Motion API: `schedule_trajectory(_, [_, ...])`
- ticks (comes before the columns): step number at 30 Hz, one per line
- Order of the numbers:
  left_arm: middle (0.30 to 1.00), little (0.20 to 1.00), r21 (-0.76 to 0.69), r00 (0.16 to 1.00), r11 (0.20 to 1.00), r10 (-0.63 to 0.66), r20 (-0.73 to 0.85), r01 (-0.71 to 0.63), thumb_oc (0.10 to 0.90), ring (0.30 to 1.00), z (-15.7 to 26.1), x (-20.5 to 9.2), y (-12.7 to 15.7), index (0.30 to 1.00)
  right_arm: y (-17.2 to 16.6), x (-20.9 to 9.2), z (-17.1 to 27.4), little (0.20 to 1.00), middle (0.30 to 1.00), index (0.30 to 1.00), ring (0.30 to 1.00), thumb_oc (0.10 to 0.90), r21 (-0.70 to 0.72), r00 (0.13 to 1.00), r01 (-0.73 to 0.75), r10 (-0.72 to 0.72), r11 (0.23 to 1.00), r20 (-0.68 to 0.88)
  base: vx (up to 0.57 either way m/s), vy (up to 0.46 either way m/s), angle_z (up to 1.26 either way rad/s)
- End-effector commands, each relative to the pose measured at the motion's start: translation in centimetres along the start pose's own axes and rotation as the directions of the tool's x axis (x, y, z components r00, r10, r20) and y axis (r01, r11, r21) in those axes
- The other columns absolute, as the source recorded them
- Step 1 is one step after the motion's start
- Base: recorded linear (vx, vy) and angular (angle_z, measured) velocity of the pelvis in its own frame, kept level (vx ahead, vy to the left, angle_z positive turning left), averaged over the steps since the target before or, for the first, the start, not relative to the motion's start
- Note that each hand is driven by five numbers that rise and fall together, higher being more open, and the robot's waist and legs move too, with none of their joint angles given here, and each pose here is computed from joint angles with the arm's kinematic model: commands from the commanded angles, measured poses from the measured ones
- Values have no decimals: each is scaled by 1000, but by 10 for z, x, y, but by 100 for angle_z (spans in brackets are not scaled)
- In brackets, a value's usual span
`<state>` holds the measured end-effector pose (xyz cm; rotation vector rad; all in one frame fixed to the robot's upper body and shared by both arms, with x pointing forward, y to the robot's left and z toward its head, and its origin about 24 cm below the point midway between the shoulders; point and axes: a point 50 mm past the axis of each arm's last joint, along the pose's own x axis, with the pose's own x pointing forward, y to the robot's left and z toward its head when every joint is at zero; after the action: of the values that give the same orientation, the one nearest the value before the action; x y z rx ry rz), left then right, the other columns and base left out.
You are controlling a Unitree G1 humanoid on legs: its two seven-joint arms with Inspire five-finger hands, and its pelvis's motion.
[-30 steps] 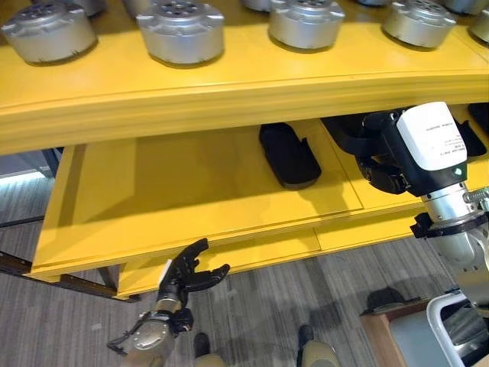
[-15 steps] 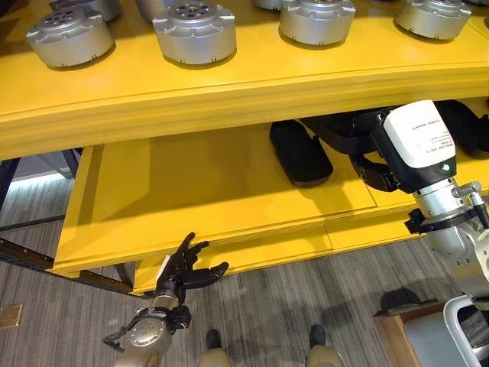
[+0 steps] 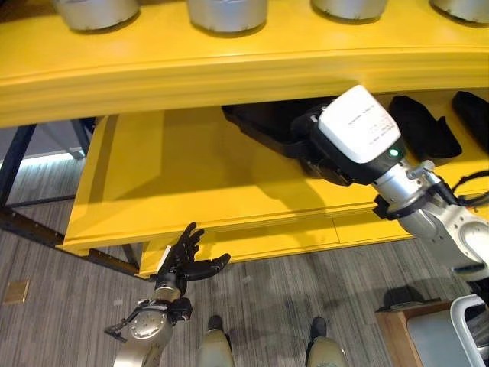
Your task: Move parts from the plastic box to the shelf.
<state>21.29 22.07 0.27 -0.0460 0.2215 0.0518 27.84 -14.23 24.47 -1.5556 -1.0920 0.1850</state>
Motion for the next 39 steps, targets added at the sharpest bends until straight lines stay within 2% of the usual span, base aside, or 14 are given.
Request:
schedule_trajectory(1, [1000,1000,51,954,998,-61,293,48,900,1000,65,5,3,1000,-107,54,-23,300,300,300,300,400,-182,903,425,-430,887,12,-50,-4,15])
schedule_trajectory(8, [1000,1000,65,951,996,-74,301,57,900,1000,69,8,3,1000,-104,76,-25,300,300,300,300,400,-139,917,394,-398,909,-4,-47,2,22])
schedule_trajectory(19, [1000,1000,68,947,996,-82,311,63,900,1000,73,10,5,1000,-88,110,-45,300,300,300,300,400,-83,941,301,-310,950,-133,-34,-3,24])
schedule_trajectory(28, [1000,1000,62,940,994,-109,322,94,900,1000,76,11,2,1000,-53,111,-93,300,300,300,300,400,-59,901,165,-174,985,-397,-23,17,10])
schedule_trajectory(35, [1000,1000,56,942,994,-103,319,90,900,1000,76,13,0,1000,-37,106,-99,300,300,300,300,400,-22,884,134,-130,991,-450,9,12,3])
schedule_trajectory(39, [1000,1000,52,941,995,-98,323,86,900,1000,76,14,-2,1000,-23,107,-92,300,300,300,300,400,54,883,147,-106,988,-458,-31,26,-5])
